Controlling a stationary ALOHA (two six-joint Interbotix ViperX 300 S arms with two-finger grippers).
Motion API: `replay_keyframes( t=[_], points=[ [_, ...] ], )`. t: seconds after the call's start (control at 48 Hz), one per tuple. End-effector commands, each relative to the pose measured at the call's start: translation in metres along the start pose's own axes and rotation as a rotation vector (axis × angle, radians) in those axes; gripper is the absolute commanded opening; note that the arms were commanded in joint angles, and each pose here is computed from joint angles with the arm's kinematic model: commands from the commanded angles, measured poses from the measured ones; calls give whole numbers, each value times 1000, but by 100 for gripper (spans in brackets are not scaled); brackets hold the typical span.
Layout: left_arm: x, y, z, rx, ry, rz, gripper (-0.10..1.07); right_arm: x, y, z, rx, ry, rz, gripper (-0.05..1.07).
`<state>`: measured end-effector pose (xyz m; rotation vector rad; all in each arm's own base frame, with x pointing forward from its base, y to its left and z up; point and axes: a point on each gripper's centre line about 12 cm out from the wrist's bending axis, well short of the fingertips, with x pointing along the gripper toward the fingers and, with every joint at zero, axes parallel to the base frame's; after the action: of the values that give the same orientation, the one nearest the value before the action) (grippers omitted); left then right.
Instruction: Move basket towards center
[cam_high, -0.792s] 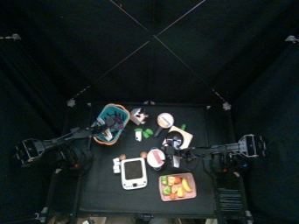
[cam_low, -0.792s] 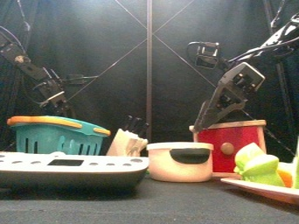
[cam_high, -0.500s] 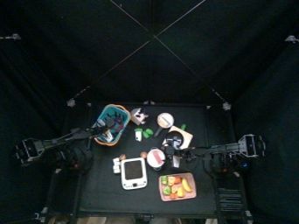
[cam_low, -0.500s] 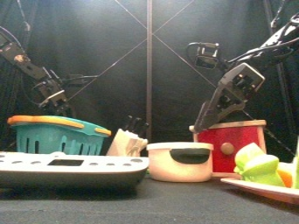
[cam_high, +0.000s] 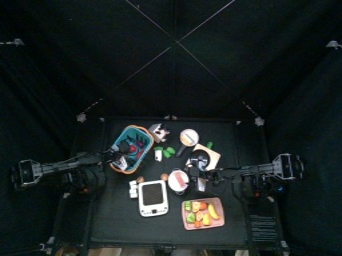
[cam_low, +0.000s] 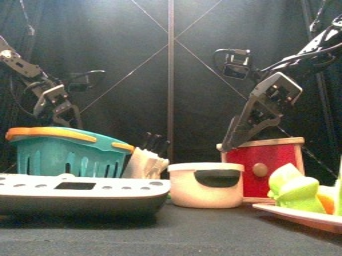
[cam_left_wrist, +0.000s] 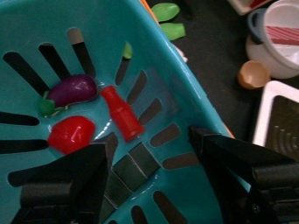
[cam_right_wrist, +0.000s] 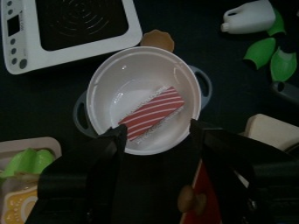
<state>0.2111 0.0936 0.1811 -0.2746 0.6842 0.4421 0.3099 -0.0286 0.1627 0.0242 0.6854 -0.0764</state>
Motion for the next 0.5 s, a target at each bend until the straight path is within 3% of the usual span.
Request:
replay_keyframes(
  t=[0.0,0.146,0.479],
  points=[
    [-10,-14,9,0,-45,-53,98,-2,-1,13,4,-36,-3,92],
    [-20,-27,9,16,-61,-108,98,-1,-1,14,4,-38,-3,92],
    [-33,-27,15,45,-99,-108,98,1,-2,15,2,-34,-5,91]
  ],
)
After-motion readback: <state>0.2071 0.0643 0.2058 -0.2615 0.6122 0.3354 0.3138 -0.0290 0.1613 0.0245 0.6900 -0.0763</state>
